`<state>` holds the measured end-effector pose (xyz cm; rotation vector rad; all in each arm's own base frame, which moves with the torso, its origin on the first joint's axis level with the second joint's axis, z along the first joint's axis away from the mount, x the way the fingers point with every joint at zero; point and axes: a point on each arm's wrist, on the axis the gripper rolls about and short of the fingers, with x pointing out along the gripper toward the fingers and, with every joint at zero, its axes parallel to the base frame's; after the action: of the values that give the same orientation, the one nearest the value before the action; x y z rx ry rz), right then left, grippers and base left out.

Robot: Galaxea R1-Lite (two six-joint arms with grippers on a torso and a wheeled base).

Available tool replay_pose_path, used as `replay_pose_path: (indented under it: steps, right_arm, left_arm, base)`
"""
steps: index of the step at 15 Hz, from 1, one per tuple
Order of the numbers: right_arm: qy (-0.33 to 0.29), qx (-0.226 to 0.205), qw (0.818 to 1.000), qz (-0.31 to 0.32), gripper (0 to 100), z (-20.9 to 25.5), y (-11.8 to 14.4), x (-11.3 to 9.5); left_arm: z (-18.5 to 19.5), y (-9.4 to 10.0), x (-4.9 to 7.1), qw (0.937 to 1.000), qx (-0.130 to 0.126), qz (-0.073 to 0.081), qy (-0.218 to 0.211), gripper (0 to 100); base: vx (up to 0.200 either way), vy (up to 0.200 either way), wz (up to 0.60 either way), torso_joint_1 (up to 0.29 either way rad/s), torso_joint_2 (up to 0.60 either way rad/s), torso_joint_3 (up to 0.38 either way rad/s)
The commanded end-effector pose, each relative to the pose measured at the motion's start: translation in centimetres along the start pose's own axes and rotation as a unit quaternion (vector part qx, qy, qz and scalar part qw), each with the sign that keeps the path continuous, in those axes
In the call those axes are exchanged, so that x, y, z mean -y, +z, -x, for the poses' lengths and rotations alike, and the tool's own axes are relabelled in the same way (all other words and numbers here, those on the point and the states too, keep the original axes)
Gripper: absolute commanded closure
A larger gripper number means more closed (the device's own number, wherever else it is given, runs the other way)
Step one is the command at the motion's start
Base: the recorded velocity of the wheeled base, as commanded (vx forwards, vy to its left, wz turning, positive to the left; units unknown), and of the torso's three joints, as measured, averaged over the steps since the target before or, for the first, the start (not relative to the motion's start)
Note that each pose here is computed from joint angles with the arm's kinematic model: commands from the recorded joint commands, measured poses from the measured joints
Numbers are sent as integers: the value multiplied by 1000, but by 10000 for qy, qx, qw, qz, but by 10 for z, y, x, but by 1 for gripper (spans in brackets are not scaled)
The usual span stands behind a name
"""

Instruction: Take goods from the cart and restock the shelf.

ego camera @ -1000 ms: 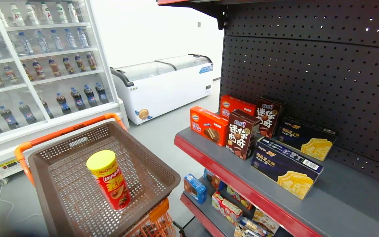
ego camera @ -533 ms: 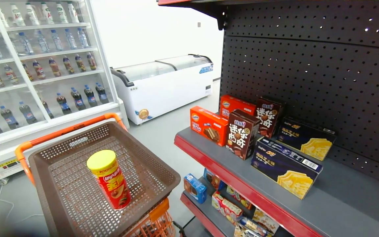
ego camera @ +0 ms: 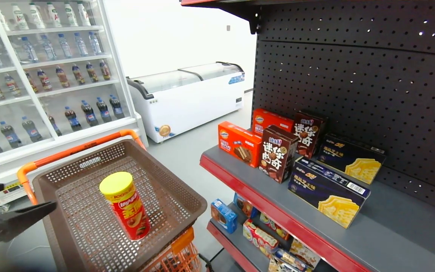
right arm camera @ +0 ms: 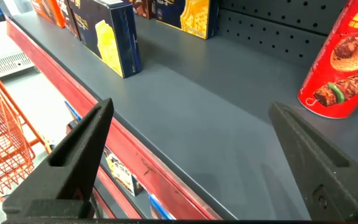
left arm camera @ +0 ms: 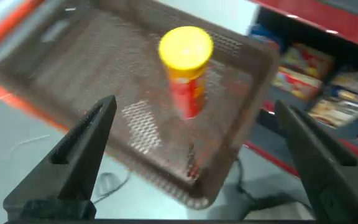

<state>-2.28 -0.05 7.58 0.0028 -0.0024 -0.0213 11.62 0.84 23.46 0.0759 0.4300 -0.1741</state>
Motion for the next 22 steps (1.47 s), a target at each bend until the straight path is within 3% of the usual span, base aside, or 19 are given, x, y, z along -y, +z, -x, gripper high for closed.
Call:
replay_pose_path:
  steps: [1,2,3,6,7,9,13,18,22]
  right_arm:
    - [-1,4,10000,-2,0,0,0,0]
    - [-1,4,10000,-2,0,0,0,0]
    - [-1,4,10000,-2,0,0,0,0]
    - [-1,4,10000,-2,0,0,0,0]
    - [-1,4,10000,-2,0,0,0,0]
    - [-1,4,10000,-2,0,0,0,0]
    - [-1,4,10000,-2,0,0,0,0]
    - [-1,4,10000,-2,0,0,0,0]
    - [-1,4,10000,-2,0,0,0,0]
  left_arm:
    - [-63,-15,-27,9964,-702,345,-315,0]
    - [-63,-15,-27,9964,-702,345,-315,0]
    - [-90,-38,-41,9963,-699,474,-163,0]
    - [-111,-67,-42,9941,-881,552,-306,0]
    - [-113,-70,-42,9943,-867,542,-310,0]
    - [-130,-90,-37,9965,-641,378,-391,0]
    - [-160,-99,-37,9980,-371,186,-485,0]
    - [-189,-115,-29,9946,-667,172,-780,0]
    - [-203,-118,-29,9953,-524,67,-810,0]
  base:
    - [0,0,0,0,0,0]
    - [0,0,0,0,0,0]
    - [0,0,0,0,0,0]
    - [0,0,0,0,0,0]
    - [0,0,0,0,0,0]
    - [0,0,0,0,0,0]
    - [0,0,0,0,0,0]
    - [0,0,0,0,0,0]
    - [0,0,0,0,0,0]
